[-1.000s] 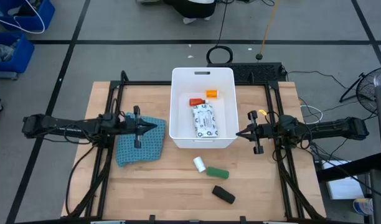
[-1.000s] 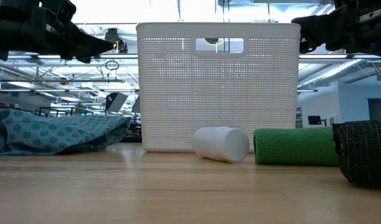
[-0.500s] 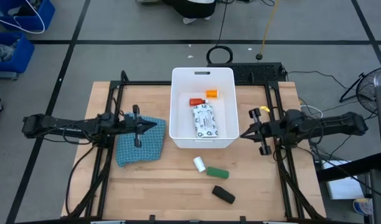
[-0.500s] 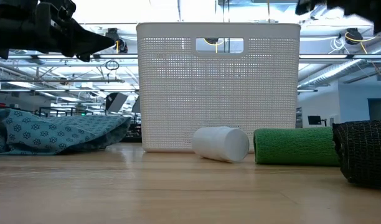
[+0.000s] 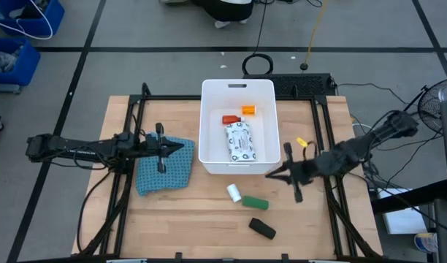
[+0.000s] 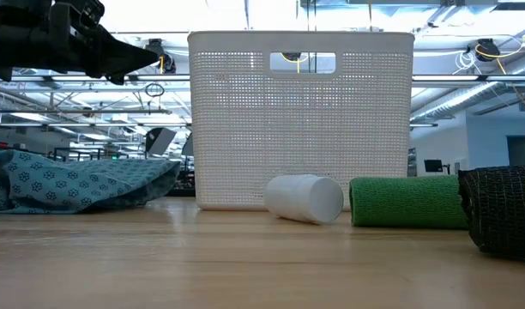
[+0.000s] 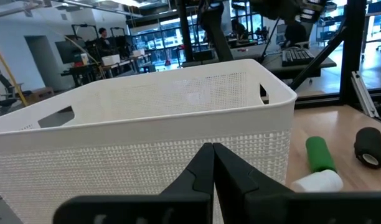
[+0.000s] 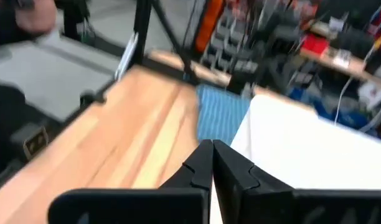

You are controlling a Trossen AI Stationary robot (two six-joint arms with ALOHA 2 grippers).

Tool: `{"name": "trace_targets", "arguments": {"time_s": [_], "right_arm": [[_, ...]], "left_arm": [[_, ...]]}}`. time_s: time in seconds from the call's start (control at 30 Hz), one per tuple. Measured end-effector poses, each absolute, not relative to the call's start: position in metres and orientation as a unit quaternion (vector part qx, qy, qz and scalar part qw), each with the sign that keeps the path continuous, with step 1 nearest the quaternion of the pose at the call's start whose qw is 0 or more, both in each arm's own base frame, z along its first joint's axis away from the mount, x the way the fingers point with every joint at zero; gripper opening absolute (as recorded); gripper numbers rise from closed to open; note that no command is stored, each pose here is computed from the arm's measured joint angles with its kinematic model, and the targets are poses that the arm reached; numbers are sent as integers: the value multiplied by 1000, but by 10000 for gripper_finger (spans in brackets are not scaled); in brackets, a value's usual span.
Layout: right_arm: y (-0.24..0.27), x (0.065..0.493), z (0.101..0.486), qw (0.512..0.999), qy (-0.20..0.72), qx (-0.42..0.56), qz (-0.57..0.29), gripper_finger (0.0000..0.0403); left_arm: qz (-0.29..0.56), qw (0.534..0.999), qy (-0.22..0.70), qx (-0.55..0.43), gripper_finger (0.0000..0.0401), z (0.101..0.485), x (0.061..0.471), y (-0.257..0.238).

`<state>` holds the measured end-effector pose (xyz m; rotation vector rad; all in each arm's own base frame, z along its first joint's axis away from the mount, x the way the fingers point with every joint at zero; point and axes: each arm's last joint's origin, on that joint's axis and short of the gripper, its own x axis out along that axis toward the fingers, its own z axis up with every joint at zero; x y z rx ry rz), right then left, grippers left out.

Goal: Pick & place medical supplies in basket/bin
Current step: Put the green bandage into the white bin

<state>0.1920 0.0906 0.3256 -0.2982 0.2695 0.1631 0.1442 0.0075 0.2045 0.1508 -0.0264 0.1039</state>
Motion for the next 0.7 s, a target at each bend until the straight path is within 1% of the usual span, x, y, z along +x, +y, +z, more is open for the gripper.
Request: {"name": "trace_targets", "arguments": {"time_s": [0.1,0.17,0.27,0.37,0.5,0.6,0.7], "right_arm": [[110,199,319,972,172,-141,71,26],[122,205,313,973,187,-118,62,52],[140,214,300,973,208,-97,35,106],[155,223,277,965,238,-110,2,166],[172,233,248,955,277,-105,-4,234],[180,237,227,947,302,-105,-31,262],[183,237,209,939,313,-119,-79,271]], "left_arm": [[52,996,-13,71,10,204,144,7],[52,997,-14,62,10,204,144,7],[52,997,-14,53,10,204,144,7],[51,998,-14,33,10,204,144,7],[47,999,-11,8,10,203,144,7],[44,999,-2,-7,10,202,144,7],[44,999,7,-18,10,200,144,7]]}}
